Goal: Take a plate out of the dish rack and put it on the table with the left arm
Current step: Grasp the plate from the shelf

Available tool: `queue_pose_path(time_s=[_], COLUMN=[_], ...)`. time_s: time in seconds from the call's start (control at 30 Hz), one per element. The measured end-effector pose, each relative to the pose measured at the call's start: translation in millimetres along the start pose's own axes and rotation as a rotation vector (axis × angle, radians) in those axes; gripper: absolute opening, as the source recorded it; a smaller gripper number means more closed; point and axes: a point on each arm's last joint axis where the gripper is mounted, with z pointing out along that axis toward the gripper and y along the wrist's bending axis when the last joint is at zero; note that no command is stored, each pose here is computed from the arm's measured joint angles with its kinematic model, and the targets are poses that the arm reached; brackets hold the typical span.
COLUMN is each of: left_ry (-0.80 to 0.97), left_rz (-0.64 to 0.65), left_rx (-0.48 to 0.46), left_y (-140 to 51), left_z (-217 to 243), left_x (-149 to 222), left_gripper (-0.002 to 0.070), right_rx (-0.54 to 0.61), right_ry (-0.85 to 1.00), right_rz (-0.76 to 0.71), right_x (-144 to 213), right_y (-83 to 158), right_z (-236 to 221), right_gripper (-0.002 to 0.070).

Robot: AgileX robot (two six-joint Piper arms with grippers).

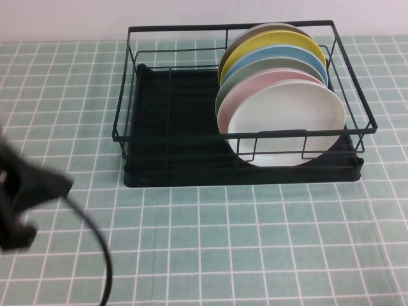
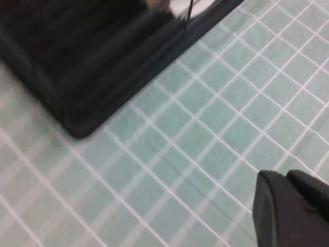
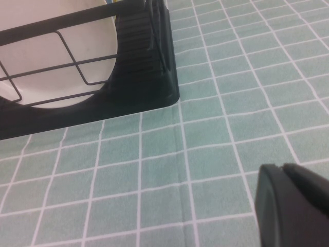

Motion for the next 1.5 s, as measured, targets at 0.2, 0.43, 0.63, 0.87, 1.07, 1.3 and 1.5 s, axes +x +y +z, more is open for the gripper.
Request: queue_pose_path(time_s=[0.2, 0.43, 0.63, 0.87, 1.07, 1.3, 1.5], left_ry=[-0.023, -0.062, -0.051, 0.004, -0.007, -0.042, -0.043], left_rz=[0.23, 0.329, 0.3, 0.416, 0.466, 0.455, 0.417], left_rx=[0.054, 0.061, 0.109, 0.169, 0.164, 0.13, 0.143], left_y=[23.4, 39.2, 52.7, 37.6, 19.3, 21.2, 21.6], left_z=[38.7, 106.8, 163.8, 220.3, 248.5, 259.7, 278.9], left_x=[-63.9, -123.4, -147.9, -155.3, -157.2, -159.1, -153.9], left_gripper=[-0.0004, -0.0004, 0.0094, 0.0455, 0.0477, 0.0477, 0.0475], right_rx=[0.0, 0.0, 0.0, 0.0, 0.0, 0.0, 0.0], right_ry=[0.0, 0.0, 0.0, 0.0, 0.0, 0.0, 0.0], right_rz=[0.0, 0.0, 0.0, 0.0, 0.0, 0.0, 0.0], right_x=[0.0, 0.0, 0.0, 0.0, 0.0, 0.0, 0.0], right_y=[0.0, 0.0, 0.0, 0.0, 0.0, 0.0, 0.0], right_z=[0.0, 0.0, 0.0, 0.0, 0.0, 0.0, 0.0], right_gripper=[-0.002, -0.002, -0.002, -0.002, -0.002, -0.002, -0.002])
